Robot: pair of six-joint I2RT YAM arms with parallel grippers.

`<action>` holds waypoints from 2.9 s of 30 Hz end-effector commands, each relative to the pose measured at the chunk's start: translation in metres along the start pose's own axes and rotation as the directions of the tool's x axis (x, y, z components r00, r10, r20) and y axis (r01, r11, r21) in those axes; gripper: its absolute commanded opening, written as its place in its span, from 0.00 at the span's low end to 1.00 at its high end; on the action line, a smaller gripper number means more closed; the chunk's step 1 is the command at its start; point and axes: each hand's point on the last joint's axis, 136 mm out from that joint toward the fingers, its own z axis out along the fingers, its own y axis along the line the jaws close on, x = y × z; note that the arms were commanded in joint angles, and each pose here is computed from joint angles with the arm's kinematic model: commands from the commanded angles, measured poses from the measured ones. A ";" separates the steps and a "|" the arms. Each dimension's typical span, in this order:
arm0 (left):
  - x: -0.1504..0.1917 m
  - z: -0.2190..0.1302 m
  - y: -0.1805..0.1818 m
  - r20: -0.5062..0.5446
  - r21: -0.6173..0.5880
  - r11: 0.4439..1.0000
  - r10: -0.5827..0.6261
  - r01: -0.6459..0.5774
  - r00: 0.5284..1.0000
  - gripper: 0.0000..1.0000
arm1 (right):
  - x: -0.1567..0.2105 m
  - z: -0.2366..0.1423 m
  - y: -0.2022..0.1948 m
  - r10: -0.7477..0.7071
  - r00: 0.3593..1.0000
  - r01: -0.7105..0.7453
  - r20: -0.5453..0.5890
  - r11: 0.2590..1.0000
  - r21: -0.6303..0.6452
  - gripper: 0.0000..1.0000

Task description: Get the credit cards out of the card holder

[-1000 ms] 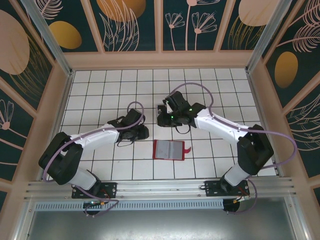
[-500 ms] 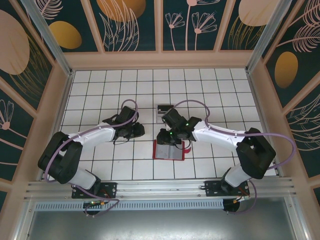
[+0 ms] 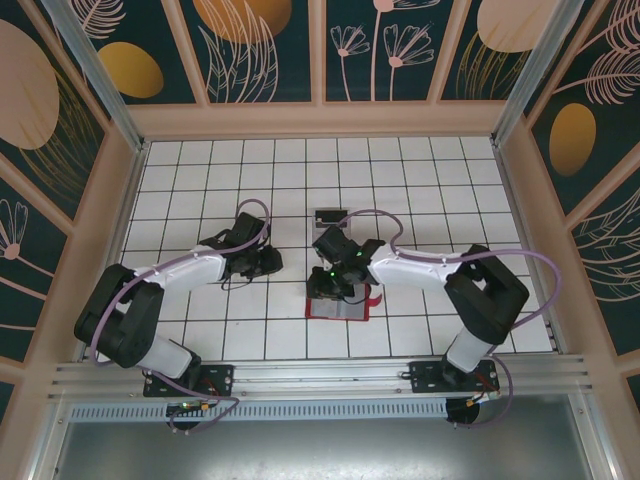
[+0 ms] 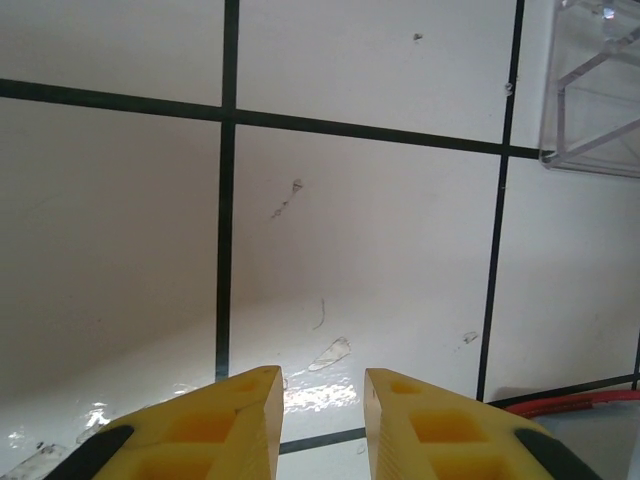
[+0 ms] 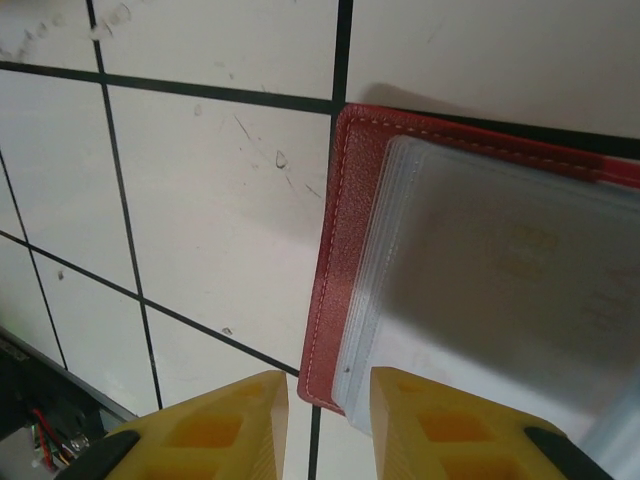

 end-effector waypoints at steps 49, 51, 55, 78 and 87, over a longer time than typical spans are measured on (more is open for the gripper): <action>0.005 -0.007 -0.032 -0.041 0.172 0.985 0.031 -0.023 0.999 0.28 | 0.015 -0.010 -0.043 0.045 0.999 -0.049 0.023 0.980 0.195 0.38; 0.006 -0.006 -0.034 -0.047 0.175 0.984 0.034 -0.025 0.998 0.28 | 0.015 -0.011 -0.044 0.046 0.999 -0.051 0.028 0.978 0.203 0.38; 0.011 -0.005 -0.042 -0.062 0.186 0.981 0.061 -0.048 0.996 0.28 | 0.015 -0.012 -0.046 0.053 0.998 -0.059 0.035 0.976 0.210 0.38; 0.017 -0.005 -0.038 -0.056 0.156 0.987 0.058 -0.049 0.997 0.27 | -0.007 0.021 0.006 -0.004 1.000 0.005 -0.014 0.999 0.035 0.39; 0.016 -0.005 -0.039 -0.055 0.155 0.987 0.059 -0.050 0.997 0.27 | 0.001 0.021 -0.019 0.010 1.000 -0.007 -0.026 0.991 0.130 0.38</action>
